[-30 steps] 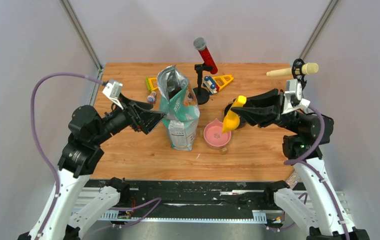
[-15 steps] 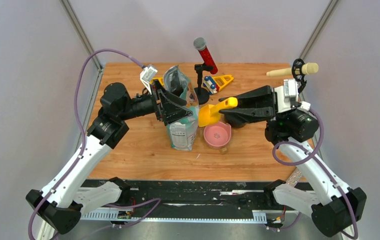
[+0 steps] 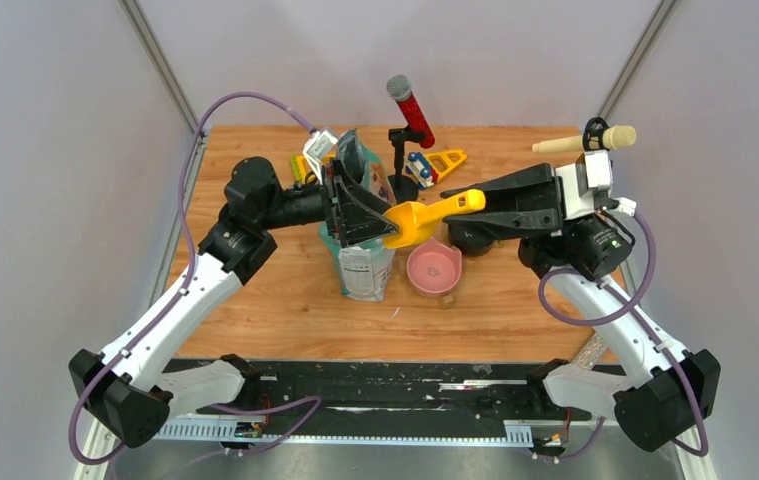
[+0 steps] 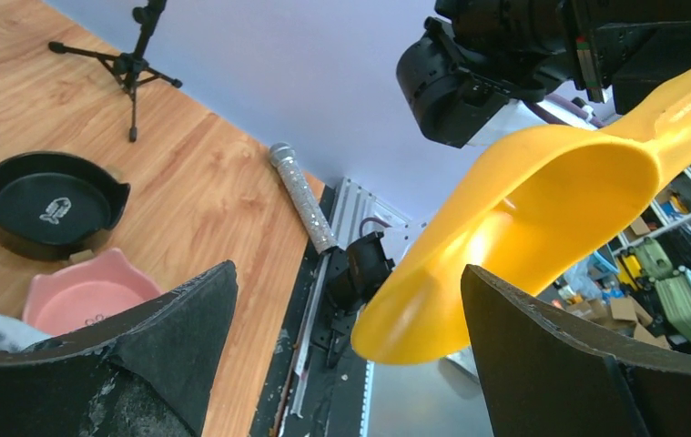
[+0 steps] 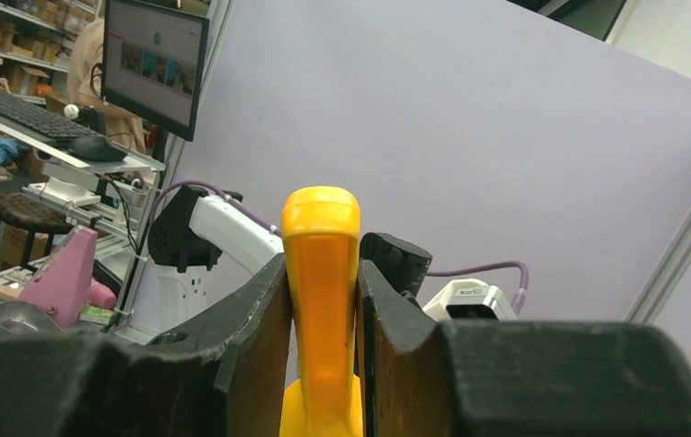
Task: Serve the pet food
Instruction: Pick up the spatula from the center of the board.
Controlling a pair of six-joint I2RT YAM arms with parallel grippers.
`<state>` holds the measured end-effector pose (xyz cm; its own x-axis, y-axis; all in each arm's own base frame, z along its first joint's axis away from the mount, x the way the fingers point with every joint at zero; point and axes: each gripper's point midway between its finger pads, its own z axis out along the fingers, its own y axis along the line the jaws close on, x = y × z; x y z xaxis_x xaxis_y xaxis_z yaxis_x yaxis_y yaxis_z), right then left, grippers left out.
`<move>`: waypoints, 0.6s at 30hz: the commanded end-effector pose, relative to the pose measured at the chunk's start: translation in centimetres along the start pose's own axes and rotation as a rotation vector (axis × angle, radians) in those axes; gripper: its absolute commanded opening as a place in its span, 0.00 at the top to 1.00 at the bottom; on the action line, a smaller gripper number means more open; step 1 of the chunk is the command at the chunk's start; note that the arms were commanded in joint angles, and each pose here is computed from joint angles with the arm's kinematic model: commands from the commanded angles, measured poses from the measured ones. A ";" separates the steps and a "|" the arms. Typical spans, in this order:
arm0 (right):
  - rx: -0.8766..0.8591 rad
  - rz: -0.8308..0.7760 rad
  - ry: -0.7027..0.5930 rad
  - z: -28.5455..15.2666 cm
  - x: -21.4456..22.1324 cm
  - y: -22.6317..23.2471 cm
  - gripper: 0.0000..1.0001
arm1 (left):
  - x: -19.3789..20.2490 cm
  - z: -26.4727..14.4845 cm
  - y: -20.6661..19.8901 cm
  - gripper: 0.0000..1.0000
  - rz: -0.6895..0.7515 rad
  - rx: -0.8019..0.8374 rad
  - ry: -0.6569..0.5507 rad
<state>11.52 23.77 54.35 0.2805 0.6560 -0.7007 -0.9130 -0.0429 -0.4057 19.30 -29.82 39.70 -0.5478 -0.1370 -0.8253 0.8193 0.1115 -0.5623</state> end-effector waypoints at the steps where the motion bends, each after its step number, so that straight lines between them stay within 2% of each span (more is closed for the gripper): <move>1: -0.034 -0.047 -0.101 0.9 -2.3 0.8 0.90 | -0.3 0.7 -1.6 0.00 0.009 0.099 0.003; 3: -0.026 -0.040 -0.108 0.8 -2.1 0.4 0.90 | -0.5 0.8 -2.2 0.01 0.008 0.135 0.003; 5: -0.004 -0.031 -0.127 0.8 -2.1 0.0 0.89 | -0.7 0.9 -2.7 0.07 0.002 0.151 -0.004; 6: 0.007 -0.036 -0.134 0.7 -2.1 -0.2 0.89 | -0.7 1.1 -2.9 0.14 -0.012 0.150 -0.012; 9: 0.042 -0.040 -0.160 0.4 -2.0 -0.7 0.88 | -0.6 1.2 -4.0 0.26 -0.018 0.192 -0.028; 11: 0.055 -0.036 -0.170 0.3 -2.0 -1.0 0.87 | -0.7 1.3 -4.8 0.38 -0.017 0.228 -0.028; 12: 0.058 -0.033 -0.168 0.2 -1.9 -1.1 0.86 | -0.8 1.4 -5.0 0.52 -0.015 0.235 -0.030; 13: 0.057 -0.030 -0.163 0.2 -1.7 -1.0 0.85 | -0.8 1.5 -4.9 0.60 -0.018 0.233 -0.032; 14: 0.059 -0.027 -0.160 0.1 -1.6 -0.9 0.83 | -0.9 1.5 -4.8 0.73 -0.021 0.226 -0.034; 16: 0.070 -0.017 -0.159 -0.2 -1.5 -0.7 0.72 | -1.0 1.5 -4.5 0.89 -0.012 0.204 -0.040; 17: 0.087 -0.009 -0.159 -0.4 -1.4 -0.6 0.61 | -1.0 1.5 -4.1 0.98 -0.004 0.176 -0.041; 18: 0.110 0.007 -0.155 -0.6 -1.4 -0.7 0.49 | -1.4 1.5 -4.2 1.00 0.011 0.163 -0.047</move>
<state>13.89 23.53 55.18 0.1583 0.7400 -0.6537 -0.9688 -0.0116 -0.2477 15.79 -31.51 42.20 -0.5225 -0.1340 -0.8420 0.8520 -0.1179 -0.5100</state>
